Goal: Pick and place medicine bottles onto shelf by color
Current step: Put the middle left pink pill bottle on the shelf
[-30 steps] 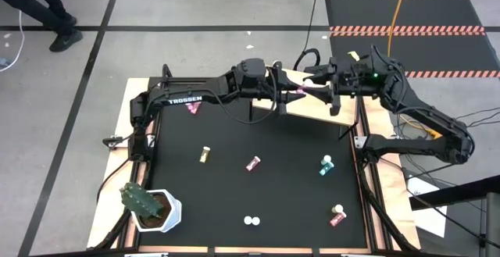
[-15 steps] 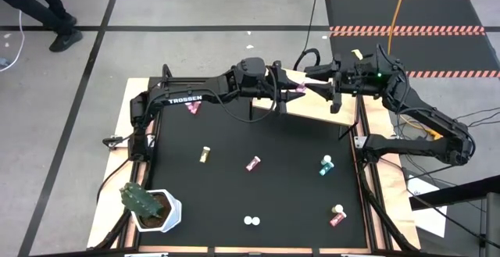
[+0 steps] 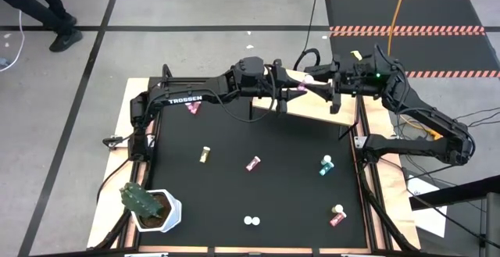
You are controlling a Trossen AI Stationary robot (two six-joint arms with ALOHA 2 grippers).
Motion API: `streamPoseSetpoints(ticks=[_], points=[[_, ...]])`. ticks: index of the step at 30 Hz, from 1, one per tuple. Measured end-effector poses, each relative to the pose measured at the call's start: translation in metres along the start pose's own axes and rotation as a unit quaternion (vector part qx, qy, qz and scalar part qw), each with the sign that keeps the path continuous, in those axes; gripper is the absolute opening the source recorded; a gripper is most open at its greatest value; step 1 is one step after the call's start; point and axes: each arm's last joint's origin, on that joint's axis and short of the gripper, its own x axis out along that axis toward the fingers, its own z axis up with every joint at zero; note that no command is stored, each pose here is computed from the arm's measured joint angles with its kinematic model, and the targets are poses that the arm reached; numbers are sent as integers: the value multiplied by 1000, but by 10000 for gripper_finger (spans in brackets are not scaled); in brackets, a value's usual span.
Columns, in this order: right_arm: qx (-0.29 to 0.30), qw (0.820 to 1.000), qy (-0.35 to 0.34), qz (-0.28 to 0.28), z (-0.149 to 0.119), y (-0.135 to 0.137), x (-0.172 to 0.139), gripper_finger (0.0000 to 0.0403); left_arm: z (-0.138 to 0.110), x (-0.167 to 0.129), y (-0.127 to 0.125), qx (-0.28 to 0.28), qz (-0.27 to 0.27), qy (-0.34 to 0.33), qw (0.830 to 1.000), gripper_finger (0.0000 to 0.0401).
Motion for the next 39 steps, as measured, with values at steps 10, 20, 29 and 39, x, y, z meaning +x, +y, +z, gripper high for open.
streamPoseSetpoints(ticks=[10, 20, 29, 39], points=[[0, 1000, -11, -5, 3, 0, -6, 151, 0, 0, 0, -3, -2, 1, 1000, 104], [8, 1000, -10, -5, 3, 0, -5, 120, 0, 0, 0, -15, -3, 1, 1000, 114], [10, 1000, -4, -15, 1, -2, -6, 112, -5, 0, 0, -60, 10, 21, 998, 139], [-5, 994, 6, -110, -2, -25, -4, 116, -19, -19, 8, -99, 101, 156, 978, 260]])
